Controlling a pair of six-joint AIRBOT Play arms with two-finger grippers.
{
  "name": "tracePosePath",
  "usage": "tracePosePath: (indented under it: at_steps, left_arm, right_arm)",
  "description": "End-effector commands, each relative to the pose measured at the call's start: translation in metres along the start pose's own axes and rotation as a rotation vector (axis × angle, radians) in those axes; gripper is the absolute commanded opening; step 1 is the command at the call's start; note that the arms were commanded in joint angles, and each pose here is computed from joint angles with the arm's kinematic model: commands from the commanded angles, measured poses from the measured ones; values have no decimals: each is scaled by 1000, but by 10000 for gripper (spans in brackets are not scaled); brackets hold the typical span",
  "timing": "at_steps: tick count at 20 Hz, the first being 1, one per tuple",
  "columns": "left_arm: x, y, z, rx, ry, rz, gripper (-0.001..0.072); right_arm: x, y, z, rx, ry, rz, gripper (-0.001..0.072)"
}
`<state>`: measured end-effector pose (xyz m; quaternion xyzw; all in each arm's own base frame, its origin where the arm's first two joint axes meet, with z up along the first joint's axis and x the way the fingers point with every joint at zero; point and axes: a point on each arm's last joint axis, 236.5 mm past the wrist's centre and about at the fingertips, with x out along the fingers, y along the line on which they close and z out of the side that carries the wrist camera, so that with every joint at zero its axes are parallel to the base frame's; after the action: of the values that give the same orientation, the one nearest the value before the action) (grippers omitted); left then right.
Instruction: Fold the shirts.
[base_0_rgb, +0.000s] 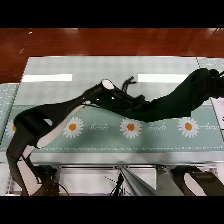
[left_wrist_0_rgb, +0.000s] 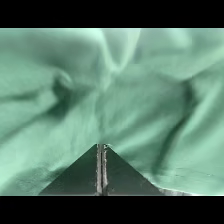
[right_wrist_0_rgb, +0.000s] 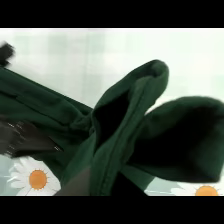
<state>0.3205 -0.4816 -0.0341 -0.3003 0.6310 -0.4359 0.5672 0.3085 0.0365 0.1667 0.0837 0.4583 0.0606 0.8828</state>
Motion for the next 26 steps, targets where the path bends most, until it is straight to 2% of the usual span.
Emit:
tracePosePath:
  at_steps: [1,6,10,14,20,21,23,24,26]
  left_arm:
    - [-83,-16,60,51,-181,-44,21]
    - [-307,-54,128,132,-606,-51,21]
    - [-444,-83,105,209,-825,-21,22]
    - [-491,-118,48,317,-835,9,22]
    - [-464,-148,-5,451,-709,100,22]
    - [-456,-144,-6,456,-683,128,22]
    - [-443,-130,-5,451,-643,186,22]
    - [-438,-123,-4,443,-628,209,22]
    - [-431,-108,-2,415,-613,223,22]
  right_arm:
    - [1,2,19,-30,-73,8,28]
    - [36,61,42,-103,-124,163,28]
    - [86,134,51,-137,-148,293,27]
    - [157,205,33,-119,-109,407,28]
    - [262,283,-38,-29,-21,475,29]
    - [269,289,-49,-11,-3,481,63]
    - [270,296,-57,-3,17,492,370]
    - [264,296,-55,-22,15,497,472]
    - [248,282,-44,-64,19,486,493]
